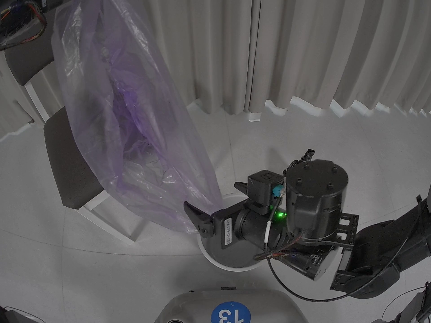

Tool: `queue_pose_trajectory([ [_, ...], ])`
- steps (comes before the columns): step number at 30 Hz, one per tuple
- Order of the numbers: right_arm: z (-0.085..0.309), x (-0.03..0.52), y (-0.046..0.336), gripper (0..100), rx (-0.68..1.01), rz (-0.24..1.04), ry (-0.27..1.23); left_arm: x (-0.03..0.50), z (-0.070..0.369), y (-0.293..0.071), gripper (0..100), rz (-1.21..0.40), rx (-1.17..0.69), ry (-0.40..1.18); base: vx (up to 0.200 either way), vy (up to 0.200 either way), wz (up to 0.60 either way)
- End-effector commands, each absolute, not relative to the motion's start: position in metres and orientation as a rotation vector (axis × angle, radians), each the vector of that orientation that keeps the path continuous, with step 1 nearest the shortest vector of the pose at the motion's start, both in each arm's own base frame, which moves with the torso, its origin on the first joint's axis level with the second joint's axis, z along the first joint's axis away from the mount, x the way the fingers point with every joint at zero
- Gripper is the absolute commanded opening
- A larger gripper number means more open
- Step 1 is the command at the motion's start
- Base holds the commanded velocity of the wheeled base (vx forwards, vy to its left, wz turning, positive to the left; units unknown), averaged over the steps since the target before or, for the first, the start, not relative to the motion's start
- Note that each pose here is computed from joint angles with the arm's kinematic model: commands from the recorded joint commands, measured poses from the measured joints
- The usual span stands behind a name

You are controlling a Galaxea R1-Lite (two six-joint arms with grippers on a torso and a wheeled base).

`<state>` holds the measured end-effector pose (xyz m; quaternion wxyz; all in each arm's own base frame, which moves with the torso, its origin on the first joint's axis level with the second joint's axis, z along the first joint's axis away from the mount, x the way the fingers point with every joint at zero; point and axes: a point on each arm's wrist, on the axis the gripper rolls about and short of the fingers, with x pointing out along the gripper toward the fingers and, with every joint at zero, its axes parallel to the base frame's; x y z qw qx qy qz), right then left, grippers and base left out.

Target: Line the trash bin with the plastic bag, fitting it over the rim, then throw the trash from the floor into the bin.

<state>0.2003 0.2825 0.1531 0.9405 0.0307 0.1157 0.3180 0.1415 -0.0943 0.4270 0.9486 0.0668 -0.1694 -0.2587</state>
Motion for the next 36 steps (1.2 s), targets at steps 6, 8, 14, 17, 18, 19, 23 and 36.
queue_pose_trajectory([
  [6, 0.147, 0.203, 0.290, 0, 0.061, 0.657, 0.236, 0.138, 0.425, -0.092, 0, -0.527, 0.140, -0.338, 0.000, 0.000, 0.00],
  [8, 0.147, 0.202, 0.290, 0, 0.060, 0.655, 0.237, 0.135, 0.425, -0.090, 0, -0.527, 0.138, -0.343, 0.000, 0.000, 0.00],
  [14, 0.148, 0.202, 0.289, 0, 0.061, 0.655, 0.236, 0.136, 0.418, -0.091, 0, -0.532, 0.144, -0.317, 0.000, 0.000, 0.00],
  [17, 0.148, 0.202, 0.288, 0, 0.059, 0.654, 0.236, 0.134, 0.413, -0.089, 0, -0.533, 0.147, -0.307, 0.000, 0.000, 0.00],
  [18, 0.151, 0.201, 0.287, 0, 0.061, 0.655, 0.231, 0.133, 0.413, -0.089, 0, -0.533, 0.145, -0.306, 0.000, 0.000, 0.00],
  [19, 0.153, 0.200, 0.286, 0, 0.062, 0.654, 0.226, 0.133, 0.413, -0.088, 0, -0.533, 0.145, -0.306, 0.000, 0.000, 0.00],
  [23, 0.162, 0.196, 0.280, 0, 0.080, 0.654, 0.207, 0.133, 0.412, -0.089, 0, -0.533, 0.142, -0.304, 0.000, 0.000, 0.00],
  [36, 0.174, 0.180, 0.245, 0, 0.094, 0.646, 0.198, 0.137, 0.407, -0.089, 0, -0.523, 0.148, -0.283, 0.000, 0.000, 0.00],
])
